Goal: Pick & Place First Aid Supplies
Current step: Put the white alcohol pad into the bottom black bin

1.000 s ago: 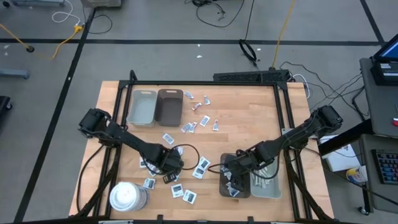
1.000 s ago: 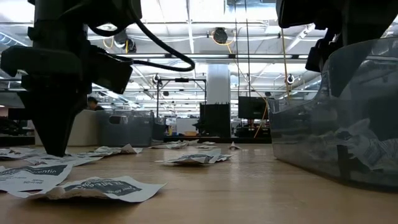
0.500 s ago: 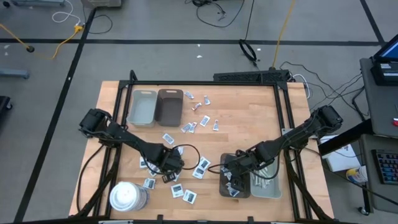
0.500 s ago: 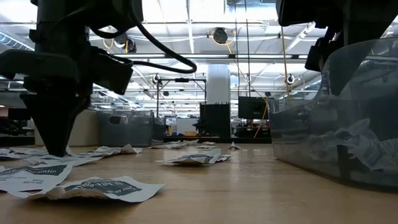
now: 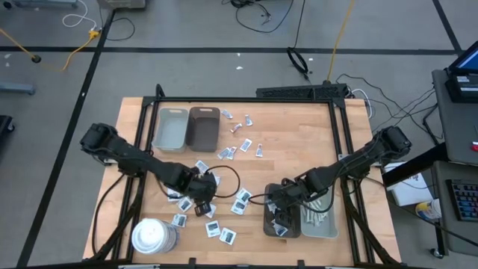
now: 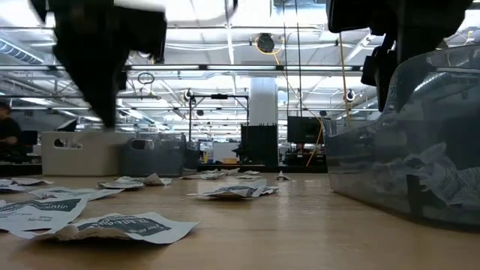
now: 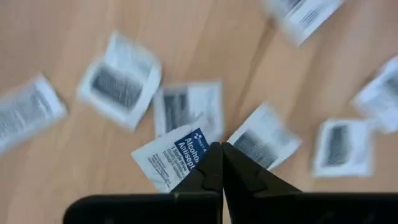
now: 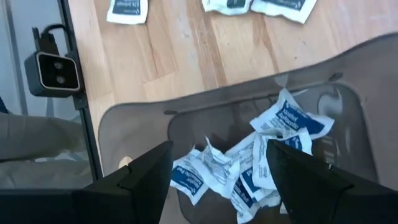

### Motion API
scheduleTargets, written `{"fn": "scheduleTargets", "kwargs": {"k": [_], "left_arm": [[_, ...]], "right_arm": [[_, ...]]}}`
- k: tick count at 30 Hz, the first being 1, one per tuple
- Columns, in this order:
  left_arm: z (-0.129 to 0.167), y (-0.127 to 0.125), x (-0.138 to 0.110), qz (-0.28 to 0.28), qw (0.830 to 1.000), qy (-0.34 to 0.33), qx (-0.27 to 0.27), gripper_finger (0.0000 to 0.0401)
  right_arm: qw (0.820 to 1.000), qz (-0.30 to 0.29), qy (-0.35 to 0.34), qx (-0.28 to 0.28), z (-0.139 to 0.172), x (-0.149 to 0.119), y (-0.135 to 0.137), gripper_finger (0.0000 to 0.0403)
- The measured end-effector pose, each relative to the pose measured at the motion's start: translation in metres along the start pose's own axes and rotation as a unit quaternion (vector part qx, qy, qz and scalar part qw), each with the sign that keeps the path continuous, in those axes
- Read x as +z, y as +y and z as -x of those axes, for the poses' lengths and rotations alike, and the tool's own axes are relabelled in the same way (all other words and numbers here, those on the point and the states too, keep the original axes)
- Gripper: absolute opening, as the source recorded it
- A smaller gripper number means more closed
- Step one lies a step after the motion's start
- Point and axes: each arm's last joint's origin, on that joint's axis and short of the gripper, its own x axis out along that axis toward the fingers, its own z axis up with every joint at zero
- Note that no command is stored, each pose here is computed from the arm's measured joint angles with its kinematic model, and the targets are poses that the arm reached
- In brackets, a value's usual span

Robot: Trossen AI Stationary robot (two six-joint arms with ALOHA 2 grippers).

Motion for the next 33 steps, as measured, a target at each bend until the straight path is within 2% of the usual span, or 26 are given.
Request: {"fn": "scheduleTargets", "kwargs": {"k": [5, 10, 17, 20, 24, 29, 31, 33], "left_arm": [[0.020, -0.009, 0.007, -0.023, 0.991, -0.125, -0.027, 0.0001], [0.014, -0.013, 0.004, -0.008, 0.968, -0.233, -0.088, 0.0000], [0.005, -0.015, -0.004, 0.018, 0.898, -0.395, -0.193, 0.0000], [0.009, -0.014, -0.006, 0.008, 0.865, -0.449, -0.223, 0.0000], [0.016, -0.014, -0.004, -0.032, 0.836, -0.477, -0.268, 0.0000], [0.019, -0.012, 0.001, -0.041, 0.824, -0.475, -0.305, 0.0000], [0.021, -0.011, 0.003, -0.037, 0.818, -0.484, -0.310, 0.0000], [0.021, -0.009, 0.006, -0.031, 0.820, -0.479, -0.313, 0.0000]], "right_arm": [[0.999, -0.006, -0.029, 0.018, 0.006, 0.008, 0.000, 0.0251], [0.995, -0.009, -0.096, 0.031, 0.015, 0.020, 0.001, 0.0251], [0.978, 0.028, -0.195, 0.066, 0.023, 0.036, 0.011, 0.0251], [0.968, 0.055, -0.232, 0.074, 0.027, 0.041, 0.015, 0.0251], [0.951, 0.082, -0.292, 0.055, 0.031, 0.048, 0.017, 0.0251], [0.927, 0.135, -0.345, 0.047, 0.037, 0.054, 0.022, 0.0251], [0.923, 0.146, -0.353, 0.049, 0.038, 0.055, 0.023, 0.0251], [0.919, 0.151, -0.360, 0.051, 0.039, 0.056, 0.024, 0.0251]]}}
